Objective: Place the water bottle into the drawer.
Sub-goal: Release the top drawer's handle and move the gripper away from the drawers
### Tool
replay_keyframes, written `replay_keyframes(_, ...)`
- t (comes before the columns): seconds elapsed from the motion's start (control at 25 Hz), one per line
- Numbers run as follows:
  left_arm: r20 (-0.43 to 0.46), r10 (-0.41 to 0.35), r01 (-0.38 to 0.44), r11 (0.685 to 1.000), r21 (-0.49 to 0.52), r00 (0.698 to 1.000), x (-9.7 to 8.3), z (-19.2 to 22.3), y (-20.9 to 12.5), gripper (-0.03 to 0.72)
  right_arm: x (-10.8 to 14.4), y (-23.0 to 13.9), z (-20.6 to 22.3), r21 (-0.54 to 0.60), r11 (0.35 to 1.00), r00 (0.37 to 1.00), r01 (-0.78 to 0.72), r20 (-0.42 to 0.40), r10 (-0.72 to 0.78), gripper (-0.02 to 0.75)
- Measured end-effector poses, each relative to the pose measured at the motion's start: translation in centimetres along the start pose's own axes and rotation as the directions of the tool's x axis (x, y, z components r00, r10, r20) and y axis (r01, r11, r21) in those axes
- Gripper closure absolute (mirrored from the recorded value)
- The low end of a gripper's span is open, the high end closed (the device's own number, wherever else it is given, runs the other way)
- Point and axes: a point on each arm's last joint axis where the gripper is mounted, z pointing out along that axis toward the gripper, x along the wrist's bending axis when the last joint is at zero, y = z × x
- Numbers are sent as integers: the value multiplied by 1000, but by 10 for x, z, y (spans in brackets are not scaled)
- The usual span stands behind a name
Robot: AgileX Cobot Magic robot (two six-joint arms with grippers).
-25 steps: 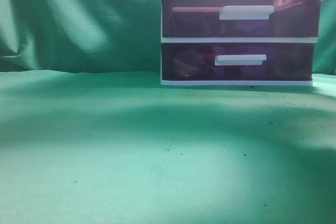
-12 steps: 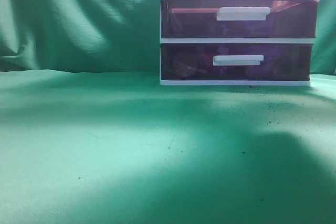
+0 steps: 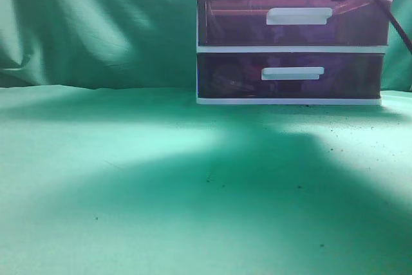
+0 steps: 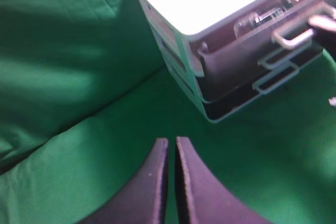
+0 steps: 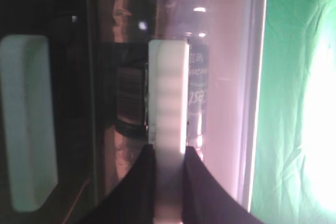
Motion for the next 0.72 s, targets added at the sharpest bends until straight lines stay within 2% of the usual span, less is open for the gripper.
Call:
replay_keyframes(0.32,8,21,-21,1000,7,1000,-7,5,-26,688,0,-6,26,-4,999,999,37,20,-36,648)
replay_keyframes(0.72,-3,24,-24,1000,9,1000,-7,9,-28,688,1,-6,40,-16,1000,998,-11,68,12,648)
